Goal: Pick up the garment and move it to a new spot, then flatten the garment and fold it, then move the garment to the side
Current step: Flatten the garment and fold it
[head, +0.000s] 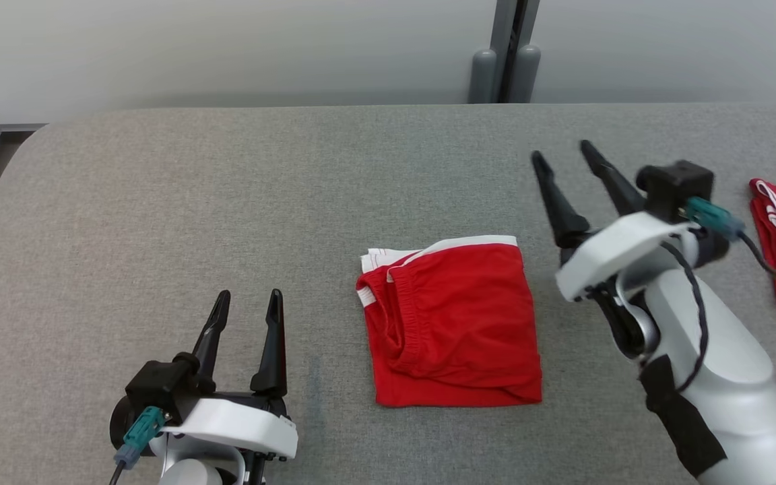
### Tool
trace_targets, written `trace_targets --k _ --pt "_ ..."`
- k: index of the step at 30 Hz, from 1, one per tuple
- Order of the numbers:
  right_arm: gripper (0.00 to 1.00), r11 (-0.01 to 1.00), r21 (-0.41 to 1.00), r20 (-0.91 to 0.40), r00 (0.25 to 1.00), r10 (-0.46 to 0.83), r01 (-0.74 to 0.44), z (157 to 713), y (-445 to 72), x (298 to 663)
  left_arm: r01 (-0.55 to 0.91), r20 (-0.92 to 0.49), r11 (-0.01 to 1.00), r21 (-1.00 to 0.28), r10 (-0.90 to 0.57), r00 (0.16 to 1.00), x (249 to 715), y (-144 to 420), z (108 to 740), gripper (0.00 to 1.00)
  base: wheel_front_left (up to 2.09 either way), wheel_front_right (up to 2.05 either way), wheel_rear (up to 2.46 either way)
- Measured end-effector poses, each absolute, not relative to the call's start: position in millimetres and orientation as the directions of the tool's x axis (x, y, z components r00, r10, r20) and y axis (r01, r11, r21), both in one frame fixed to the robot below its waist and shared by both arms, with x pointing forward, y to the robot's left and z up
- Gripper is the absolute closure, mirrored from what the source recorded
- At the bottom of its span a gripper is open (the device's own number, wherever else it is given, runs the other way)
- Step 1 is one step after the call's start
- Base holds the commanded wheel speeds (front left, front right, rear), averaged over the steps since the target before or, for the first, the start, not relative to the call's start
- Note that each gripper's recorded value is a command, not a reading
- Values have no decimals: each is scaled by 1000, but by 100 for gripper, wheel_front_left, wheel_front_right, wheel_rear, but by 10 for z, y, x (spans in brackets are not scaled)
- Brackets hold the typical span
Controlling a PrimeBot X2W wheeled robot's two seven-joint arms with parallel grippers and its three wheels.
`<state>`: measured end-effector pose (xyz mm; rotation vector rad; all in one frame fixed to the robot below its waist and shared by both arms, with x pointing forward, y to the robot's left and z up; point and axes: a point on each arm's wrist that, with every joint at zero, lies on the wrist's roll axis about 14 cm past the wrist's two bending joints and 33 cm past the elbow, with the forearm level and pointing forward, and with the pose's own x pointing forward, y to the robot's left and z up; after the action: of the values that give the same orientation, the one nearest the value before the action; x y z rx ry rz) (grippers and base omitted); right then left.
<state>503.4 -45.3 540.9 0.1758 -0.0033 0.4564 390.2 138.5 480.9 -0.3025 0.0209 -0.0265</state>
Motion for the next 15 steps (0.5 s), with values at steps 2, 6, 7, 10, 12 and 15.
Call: trace_targets --k 2,6,7,10,12,15 --pt "0 903 165 59 918 392 -397 5374 -625 5009 32 -7 957 -290 -36 999 3910 1371 4832 0 0 0 0" --pt "0 932 165 67 946 316 -323 5261 -896 4873 34 3 959 -281 -35 999 3899 1383 4861 0 0 0 0" --pt "0 938 156 74 950 302 -310 5260 -950 4838 32 1 960 -278 -33 999 3883 1390 4852 0 0 0 0" --pt "0 955 118 122 958 259 -273 5339 -1104 4712 30 3 961 -274 -31 1000 3844 1414 4857 0 0 0 0" --pt "0 960 122 123 963 238 -253 5291 -1160 4584 27 2 962 -271 -27 1000 3811 1428 4853 0 0 0 0" --pt "0 964 128 109 970 219 -232 5187 -1209 4373 16 2 963 -270 -16 1000 3752 1465 4856 0 0 0 0"
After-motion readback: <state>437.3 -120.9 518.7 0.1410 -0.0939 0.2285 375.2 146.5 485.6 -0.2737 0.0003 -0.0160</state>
